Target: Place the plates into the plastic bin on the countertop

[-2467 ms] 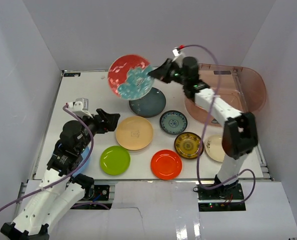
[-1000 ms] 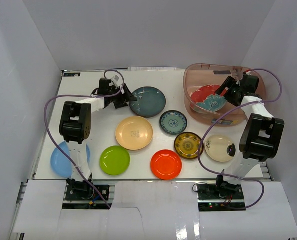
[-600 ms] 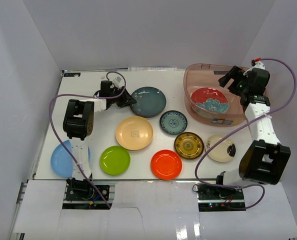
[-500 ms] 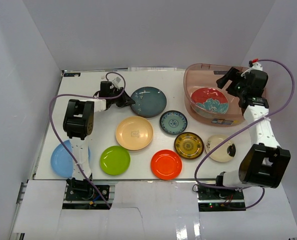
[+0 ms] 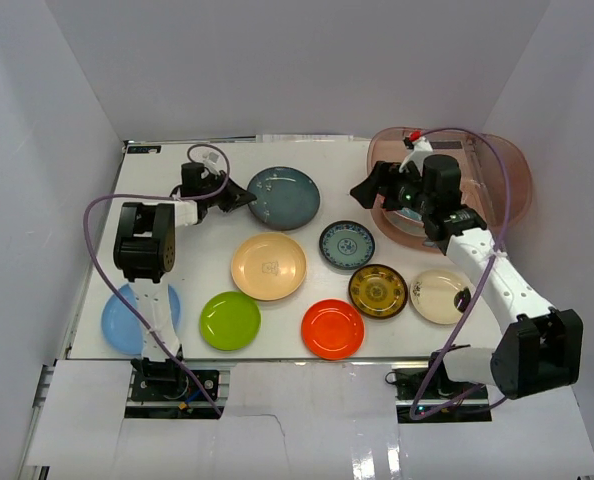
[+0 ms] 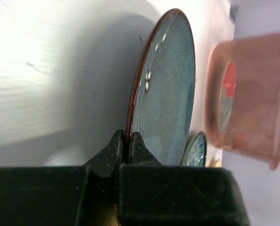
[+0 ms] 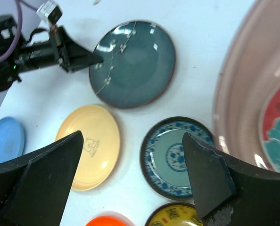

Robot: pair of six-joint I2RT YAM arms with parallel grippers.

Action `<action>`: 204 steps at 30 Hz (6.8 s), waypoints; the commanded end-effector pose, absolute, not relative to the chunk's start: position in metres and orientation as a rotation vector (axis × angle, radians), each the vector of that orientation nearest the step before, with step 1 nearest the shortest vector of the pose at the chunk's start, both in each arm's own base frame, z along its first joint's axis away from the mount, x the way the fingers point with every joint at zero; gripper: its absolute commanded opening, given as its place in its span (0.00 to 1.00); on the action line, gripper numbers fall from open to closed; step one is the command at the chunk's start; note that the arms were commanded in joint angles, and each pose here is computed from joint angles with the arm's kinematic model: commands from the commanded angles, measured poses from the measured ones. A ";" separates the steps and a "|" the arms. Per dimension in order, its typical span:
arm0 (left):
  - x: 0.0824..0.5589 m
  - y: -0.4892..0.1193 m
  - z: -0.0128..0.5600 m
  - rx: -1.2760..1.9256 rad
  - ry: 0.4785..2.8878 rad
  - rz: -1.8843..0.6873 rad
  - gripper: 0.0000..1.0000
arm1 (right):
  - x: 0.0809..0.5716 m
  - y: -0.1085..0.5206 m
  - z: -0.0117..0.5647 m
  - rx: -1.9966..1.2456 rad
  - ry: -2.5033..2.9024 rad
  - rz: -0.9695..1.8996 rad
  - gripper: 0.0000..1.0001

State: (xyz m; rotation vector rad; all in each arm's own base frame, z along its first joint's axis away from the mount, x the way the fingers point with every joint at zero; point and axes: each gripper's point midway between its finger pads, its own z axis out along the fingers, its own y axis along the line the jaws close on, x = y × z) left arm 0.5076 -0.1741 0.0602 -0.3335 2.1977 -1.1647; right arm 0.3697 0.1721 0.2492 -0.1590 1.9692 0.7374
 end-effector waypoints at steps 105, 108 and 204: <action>0.253 -0.164 0.286 0.180 1.780 -0.736 0.98 | 0.467 -0.066 0.201 0.524 2.118 0.120 0.90; 0.254 -0.159 0.272 0.162 1.814 -0.706 0.98 | 0.467 -0.051 0.176 0.501 2.203 0.207 0.90; 0.278 -0.133 0.220 -0.186 2.037 -0.512 0.93 | 0.451 -0.007 0.250 0.414 1.837 0.184 0.08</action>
